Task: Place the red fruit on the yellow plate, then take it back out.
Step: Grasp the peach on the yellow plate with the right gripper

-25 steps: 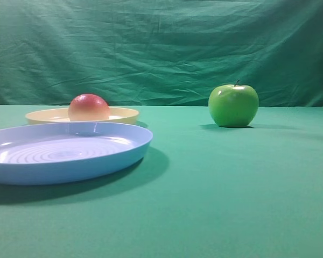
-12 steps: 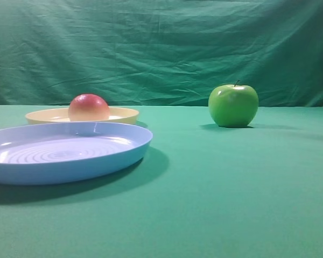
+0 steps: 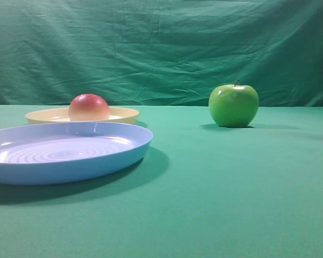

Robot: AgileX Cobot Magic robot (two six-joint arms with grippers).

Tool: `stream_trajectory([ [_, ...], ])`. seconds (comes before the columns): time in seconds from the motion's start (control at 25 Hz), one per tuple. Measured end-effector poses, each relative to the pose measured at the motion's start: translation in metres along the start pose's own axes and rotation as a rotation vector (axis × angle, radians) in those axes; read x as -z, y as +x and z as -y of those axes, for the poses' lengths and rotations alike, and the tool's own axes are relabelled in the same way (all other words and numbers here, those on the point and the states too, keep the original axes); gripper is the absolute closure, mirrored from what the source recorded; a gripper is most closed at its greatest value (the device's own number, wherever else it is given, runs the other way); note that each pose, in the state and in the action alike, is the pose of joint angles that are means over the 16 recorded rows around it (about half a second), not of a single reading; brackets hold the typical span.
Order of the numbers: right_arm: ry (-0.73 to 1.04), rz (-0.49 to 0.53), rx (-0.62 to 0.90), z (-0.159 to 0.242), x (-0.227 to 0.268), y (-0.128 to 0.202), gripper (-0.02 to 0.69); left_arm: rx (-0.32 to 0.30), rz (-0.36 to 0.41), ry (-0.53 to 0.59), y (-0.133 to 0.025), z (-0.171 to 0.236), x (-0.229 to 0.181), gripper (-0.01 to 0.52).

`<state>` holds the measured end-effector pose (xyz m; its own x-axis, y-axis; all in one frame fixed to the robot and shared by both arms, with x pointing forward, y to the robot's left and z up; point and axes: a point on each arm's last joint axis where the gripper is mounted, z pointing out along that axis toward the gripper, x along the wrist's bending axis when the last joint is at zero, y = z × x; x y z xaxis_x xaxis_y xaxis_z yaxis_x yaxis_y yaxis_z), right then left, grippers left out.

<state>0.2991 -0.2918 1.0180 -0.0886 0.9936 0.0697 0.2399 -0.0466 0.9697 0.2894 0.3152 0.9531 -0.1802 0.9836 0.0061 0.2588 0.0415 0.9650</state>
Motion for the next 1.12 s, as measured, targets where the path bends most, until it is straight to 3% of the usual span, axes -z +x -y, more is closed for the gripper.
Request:
stream_trajectory([
  [0.48, 0.138, -0.027, 0.027, -0.091, 0.001, 0.009, 0.665, 0.0, 0.0, 0.0, 0.0, 0.0, 0.0, 0.514],
  [0.84, 0.152, -0.062, 0.084, -0.118, -0.004, 0.014, 0.665, -0.001, 0.0, 0.0, 0.0, 0.0, 0.0, 0.514],
  [1.12, 0.213, -0.162, 0.189, -0.129, -0.035, 0.027, 0.665, -0.002, 0.0, 0.0, 0.0, 0.0, 0.0, 0.514],
])
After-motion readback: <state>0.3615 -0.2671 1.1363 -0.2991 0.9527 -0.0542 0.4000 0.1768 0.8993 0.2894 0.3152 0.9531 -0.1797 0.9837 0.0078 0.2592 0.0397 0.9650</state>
